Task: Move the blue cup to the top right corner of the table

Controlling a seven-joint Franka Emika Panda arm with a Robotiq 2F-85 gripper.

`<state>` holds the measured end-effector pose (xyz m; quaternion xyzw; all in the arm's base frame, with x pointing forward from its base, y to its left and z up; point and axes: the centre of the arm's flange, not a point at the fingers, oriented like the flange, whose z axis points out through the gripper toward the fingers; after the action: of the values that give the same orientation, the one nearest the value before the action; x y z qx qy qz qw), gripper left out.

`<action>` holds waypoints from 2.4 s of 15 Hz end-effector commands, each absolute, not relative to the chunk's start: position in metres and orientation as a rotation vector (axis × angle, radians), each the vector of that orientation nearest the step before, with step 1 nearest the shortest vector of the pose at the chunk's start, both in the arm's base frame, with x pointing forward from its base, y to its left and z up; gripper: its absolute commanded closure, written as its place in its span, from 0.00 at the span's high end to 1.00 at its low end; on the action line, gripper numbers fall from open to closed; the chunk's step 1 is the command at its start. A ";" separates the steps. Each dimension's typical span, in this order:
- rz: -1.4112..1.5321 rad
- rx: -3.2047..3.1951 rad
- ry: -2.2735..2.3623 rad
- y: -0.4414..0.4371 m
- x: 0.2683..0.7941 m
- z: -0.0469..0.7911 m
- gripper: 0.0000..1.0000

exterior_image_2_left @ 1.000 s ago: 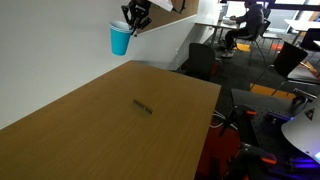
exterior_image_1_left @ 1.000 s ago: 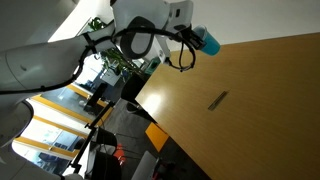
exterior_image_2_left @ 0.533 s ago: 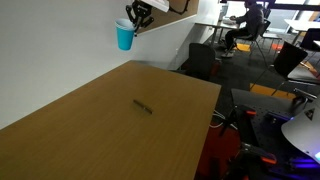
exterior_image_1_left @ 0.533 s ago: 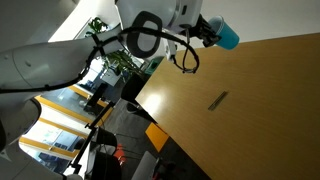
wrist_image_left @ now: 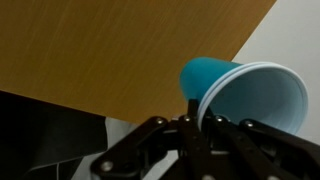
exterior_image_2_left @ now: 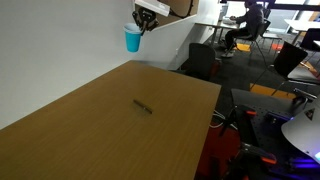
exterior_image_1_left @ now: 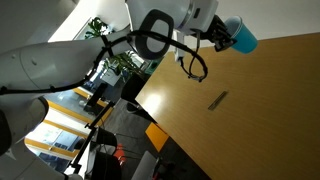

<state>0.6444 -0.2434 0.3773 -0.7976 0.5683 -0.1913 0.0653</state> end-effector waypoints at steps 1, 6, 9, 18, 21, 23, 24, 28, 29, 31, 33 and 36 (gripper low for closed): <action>-0.493 -2.347 1.814 -0.265 0.651 0.375 0.01; -0.436 -2.310 1.885 -0.291 0.654 0.351 0.01; -0.457 -2.254 1.893 -0.300 0.661 0.335 0.01; -0.376 -2.223 2.002 -0.308 0.676 0.274 0.01; -0.334 -2.207 2.033 -0.312 0.679 0.258 0.01; -0.304 -2.200 2.050 -0.316 0.680 0.247 0.01; -0.287 -2.190 2.062 -0.319 0.681 0.240 0.01; -0.224 -2.172 2.098 -0.328 0.679 0.222 0.01; -0.210 -2.167 2.105 -0.330 0.679 0.219 0.01; -0.194 -2.165 2.113 -0.333 0.679 0.215 0.01; -0.189 -2.164 2.118 -0.336 0.679 0.212 0.01; -0.183 -2.163 2.126 -0.338 0.681 0.209 0.01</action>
<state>0.6685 -0.3330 0.2065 -0.7247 0.6840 -0.0713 0.0425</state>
